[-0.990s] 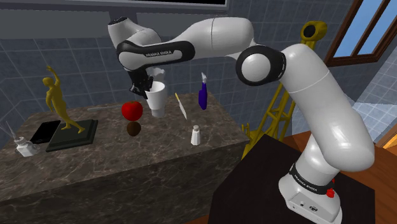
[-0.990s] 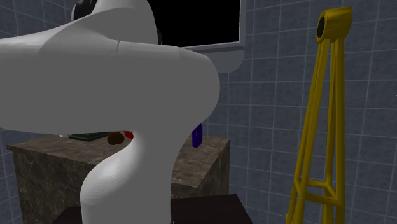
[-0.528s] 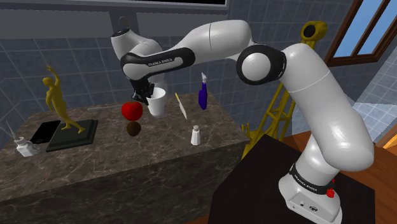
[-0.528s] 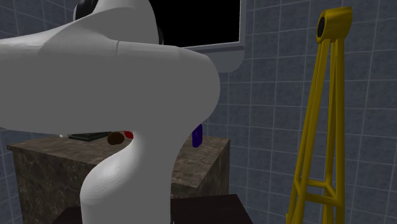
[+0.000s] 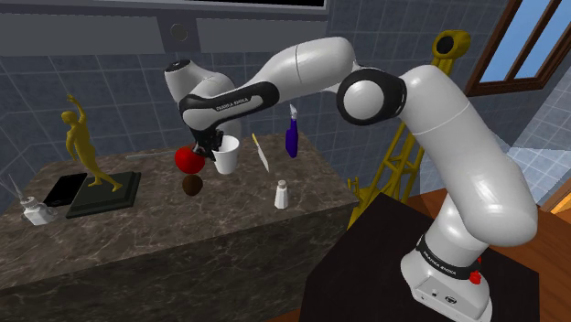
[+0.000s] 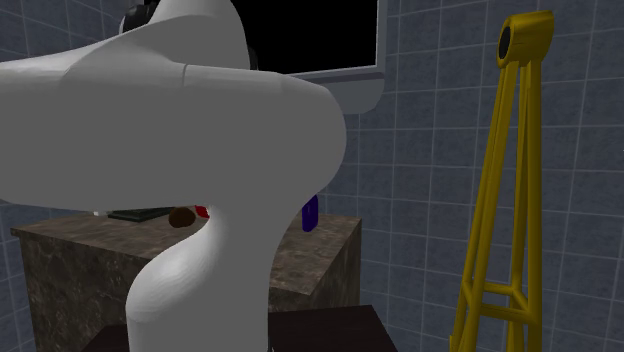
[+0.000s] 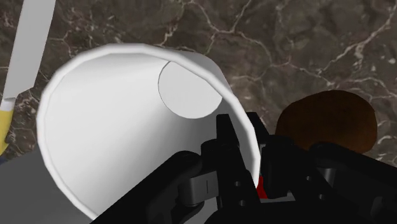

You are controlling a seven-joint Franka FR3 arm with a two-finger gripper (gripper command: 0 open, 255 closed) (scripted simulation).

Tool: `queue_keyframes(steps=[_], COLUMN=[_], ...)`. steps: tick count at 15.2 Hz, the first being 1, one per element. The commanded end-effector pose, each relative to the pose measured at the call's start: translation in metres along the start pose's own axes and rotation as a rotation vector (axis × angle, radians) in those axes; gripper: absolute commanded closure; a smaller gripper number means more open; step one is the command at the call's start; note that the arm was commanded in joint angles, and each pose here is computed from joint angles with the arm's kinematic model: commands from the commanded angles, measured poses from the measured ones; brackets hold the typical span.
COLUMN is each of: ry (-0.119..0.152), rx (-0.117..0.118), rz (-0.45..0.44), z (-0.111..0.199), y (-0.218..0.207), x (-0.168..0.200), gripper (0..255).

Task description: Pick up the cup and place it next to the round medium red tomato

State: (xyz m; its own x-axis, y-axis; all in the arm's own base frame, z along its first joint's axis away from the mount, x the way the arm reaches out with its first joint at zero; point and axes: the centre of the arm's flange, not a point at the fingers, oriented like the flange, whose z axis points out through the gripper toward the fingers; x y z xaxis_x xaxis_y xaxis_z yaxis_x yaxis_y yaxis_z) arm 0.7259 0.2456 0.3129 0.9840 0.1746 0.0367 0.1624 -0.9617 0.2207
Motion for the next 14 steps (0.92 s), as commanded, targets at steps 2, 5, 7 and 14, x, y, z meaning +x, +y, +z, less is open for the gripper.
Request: queue_keyframes(steps=[2,5,7,14], ry=[0.000,0.000,0.000,0.000], rx=[0.000,0.000,0.000,0.000], rz=[0.000,0.000,0.000,0.000], z=[0.015,0.030,0.040,0.040], y=[-0.004,-0.007,-0.010,-0.010], x=[0.000,-0.001,-0.001,-0.001], gripper=[255,255,255,255])
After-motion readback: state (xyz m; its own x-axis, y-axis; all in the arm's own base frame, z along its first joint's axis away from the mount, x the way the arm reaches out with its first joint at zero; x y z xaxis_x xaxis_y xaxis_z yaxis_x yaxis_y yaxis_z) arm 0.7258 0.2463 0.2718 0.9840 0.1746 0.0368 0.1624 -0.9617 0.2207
